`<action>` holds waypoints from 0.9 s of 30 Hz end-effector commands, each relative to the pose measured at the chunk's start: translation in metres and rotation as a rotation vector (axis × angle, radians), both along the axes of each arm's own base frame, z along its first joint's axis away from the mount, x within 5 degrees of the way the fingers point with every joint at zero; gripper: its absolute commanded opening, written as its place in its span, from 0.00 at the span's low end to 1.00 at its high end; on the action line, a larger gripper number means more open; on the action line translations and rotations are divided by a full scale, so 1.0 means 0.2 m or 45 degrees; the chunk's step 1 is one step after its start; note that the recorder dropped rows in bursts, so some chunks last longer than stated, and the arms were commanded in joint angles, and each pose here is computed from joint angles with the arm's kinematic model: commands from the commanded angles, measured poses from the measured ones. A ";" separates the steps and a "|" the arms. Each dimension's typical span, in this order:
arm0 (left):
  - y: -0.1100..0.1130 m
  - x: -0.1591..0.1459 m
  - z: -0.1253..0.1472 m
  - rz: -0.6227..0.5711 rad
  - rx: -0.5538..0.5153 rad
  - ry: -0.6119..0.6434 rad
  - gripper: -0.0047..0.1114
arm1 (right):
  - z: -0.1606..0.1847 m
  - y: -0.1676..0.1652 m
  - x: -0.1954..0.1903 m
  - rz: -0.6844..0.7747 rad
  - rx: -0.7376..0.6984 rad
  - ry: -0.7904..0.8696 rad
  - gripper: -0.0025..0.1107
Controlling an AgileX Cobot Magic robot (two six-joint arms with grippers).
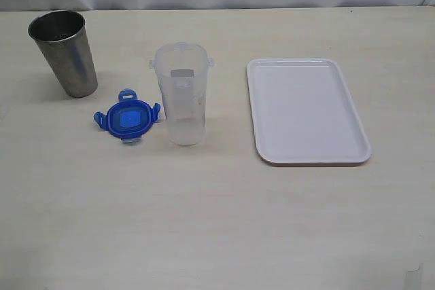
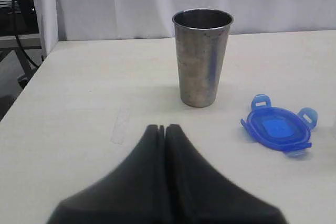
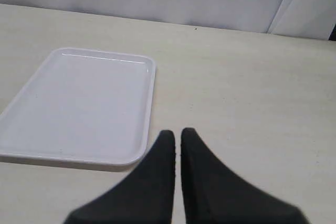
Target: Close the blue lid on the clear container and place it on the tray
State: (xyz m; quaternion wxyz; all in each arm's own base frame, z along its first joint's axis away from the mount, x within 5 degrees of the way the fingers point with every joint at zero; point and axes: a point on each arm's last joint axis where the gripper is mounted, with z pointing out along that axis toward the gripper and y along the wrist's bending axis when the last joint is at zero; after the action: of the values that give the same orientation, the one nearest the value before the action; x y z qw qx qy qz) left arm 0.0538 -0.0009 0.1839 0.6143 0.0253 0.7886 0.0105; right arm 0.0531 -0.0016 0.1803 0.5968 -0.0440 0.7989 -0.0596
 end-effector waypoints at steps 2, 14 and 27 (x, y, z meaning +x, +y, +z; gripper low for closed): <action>0.01 0.00 0.01 0.006 0.079 -0.054 0.04 | 0.00 0.00 0.00 -0.007 0.008 -0.009 0.06; 0.02 -0.01 0.24 0.059 -0.402 -0.693 0.04 | 0.00 0.00 0.00 -0.007 0.008 -0.009 0.06; -0.02 -0.07 0.39 -0.124 -0.443 -1.021 0.87 | 0.00 0.00 0.00 -0.007 0.008 -0.009 0.06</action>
State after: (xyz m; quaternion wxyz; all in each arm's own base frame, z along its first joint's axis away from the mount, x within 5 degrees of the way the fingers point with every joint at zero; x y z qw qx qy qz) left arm 0.0459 -0.0006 0.2493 0.8440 -0.0801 0.5105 -0.1436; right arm 0.0531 -0.0016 0.1803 0.5968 -0.0440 0.7989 -0.0596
